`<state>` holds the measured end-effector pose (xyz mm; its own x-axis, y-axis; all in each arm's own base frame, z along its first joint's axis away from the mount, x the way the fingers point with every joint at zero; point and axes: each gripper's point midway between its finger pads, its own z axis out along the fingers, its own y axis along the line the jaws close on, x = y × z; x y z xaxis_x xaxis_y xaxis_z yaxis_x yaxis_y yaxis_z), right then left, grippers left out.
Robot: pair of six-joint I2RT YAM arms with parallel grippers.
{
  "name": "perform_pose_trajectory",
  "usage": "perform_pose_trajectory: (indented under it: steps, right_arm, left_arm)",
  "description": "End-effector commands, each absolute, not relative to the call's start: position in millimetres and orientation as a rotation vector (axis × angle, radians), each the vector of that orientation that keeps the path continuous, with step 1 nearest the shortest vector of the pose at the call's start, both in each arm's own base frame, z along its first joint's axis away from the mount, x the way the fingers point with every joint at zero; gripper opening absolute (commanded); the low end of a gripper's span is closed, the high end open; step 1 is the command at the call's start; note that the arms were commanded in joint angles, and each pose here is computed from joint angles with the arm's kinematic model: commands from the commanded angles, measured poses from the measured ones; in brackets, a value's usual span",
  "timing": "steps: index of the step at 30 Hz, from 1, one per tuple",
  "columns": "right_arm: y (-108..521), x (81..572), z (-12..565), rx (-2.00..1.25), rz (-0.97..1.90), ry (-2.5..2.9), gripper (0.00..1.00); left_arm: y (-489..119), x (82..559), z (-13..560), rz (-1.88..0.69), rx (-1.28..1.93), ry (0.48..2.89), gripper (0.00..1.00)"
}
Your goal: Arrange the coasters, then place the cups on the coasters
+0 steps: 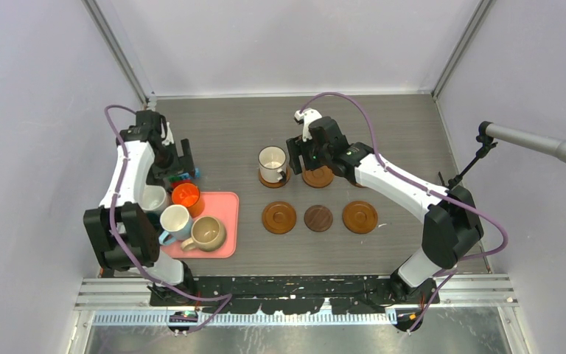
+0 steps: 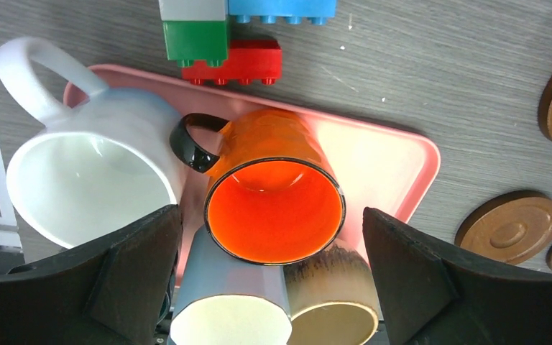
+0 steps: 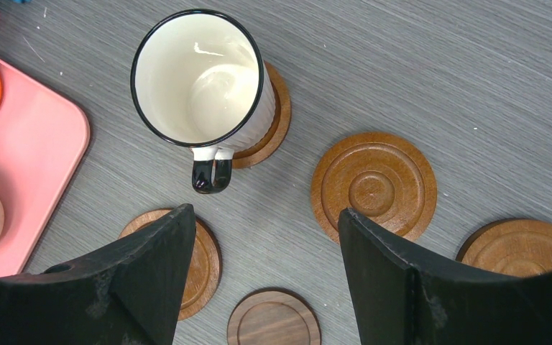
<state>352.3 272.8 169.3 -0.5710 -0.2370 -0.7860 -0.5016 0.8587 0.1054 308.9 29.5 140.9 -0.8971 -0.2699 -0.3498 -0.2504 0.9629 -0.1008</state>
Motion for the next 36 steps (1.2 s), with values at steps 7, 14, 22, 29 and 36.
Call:
perform_pose_trajectory:
  steps: [7, 14, 22, 29, 36]
  right_arm:
    - [273.4, 356.8, 188.9, -0.503, 0.427, 2.138, 0.77]
    - [274.3, 357.6, 187.0, -0.5, 0.433, 2.145, 0.77]
    - [275.4, 356.6, 186.0, -0.505, 0.441, 2.148, 0.78]
    - [275.1, 354.2, 186.2, -0.511, 0.451, 2.148, 0.78]
    - [274.0, 352.3, 187.4, -0.511, 0.453, 2.148, 0.78]
  left_arm:
    - [19.6, 288.2, 116.7, -0.119, -0.497, 2.85, 1.0]
    - [20.7, 286.4, 100.4, -0.104, -0.542, 2.878, 1.0]
    - [17.7, 313.1, 95.5, -0.161, -0.516, 2.816, 1.0]
    - [11.6, 330.5, 90.6, -0.237, -0.42, 2.791, 1.0]
    - [-6.7, 342.1, 93.7, -0.332, -0.23, 2.758, 1.0]
